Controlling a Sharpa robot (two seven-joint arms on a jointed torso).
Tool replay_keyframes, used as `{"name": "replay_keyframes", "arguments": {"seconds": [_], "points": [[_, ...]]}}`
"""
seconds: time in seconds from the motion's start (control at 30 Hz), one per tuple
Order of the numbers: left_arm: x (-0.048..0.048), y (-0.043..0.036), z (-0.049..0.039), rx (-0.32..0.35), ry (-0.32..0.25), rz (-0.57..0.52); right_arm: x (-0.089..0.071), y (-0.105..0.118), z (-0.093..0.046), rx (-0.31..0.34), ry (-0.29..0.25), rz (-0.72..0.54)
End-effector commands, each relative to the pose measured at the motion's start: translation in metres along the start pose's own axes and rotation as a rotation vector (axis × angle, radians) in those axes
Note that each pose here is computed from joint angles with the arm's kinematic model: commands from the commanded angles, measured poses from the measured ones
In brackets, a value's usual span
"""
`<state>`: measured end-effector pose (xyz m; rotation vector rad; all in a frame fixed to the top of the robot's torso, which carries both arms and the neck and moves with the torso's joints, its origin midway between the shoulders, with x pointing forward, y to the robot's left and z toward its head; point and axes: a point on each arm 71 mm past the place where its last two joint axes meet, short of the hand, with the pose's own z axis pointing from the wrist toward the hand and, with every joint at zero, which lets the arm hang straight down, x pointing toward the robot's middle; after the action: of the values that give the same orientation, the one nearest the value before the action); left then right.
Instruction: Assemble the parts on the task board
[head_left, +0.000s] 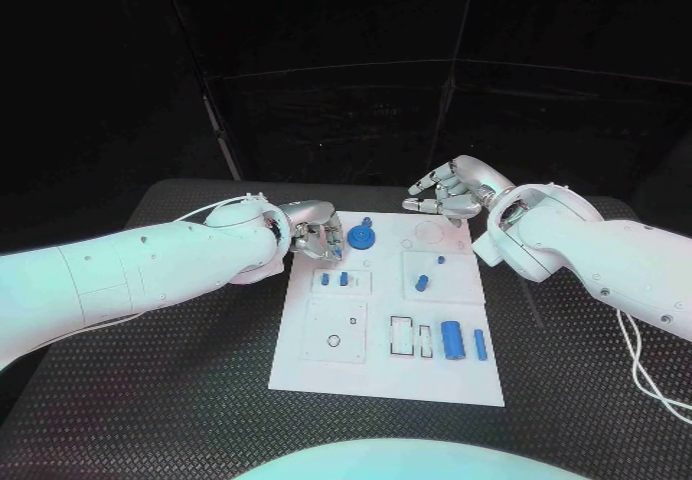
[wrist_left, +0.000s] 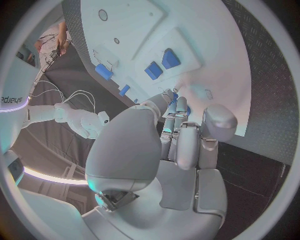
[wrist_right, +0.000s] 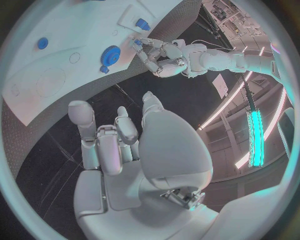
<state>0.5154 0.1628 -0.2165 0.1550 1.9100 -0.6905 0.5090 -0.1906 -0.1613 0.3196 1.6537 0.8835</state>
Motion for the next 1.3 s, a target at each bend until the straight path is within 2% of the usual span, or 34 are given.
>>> {"name": "replay_keyframes", "arguments": {"seconds": [0.03,0.47,1.3], "points": [[0.0012,0.0012,0.001,-0.017,0.029,-0.011,-0.0002,0.0017,0.0001,-0.01,0.004,0.002],[0.0047,0.0022,0.0061,-0.029,0.051,-0.016,0.0001,0.0021,-0.0001,-0.011,0.005,0.003],[0.0086,-0.0003,0.0083,-0.034,0.069,-0.016,-0.0001,0.002,-0.0002,-0.011,0.006,0.002]]}}
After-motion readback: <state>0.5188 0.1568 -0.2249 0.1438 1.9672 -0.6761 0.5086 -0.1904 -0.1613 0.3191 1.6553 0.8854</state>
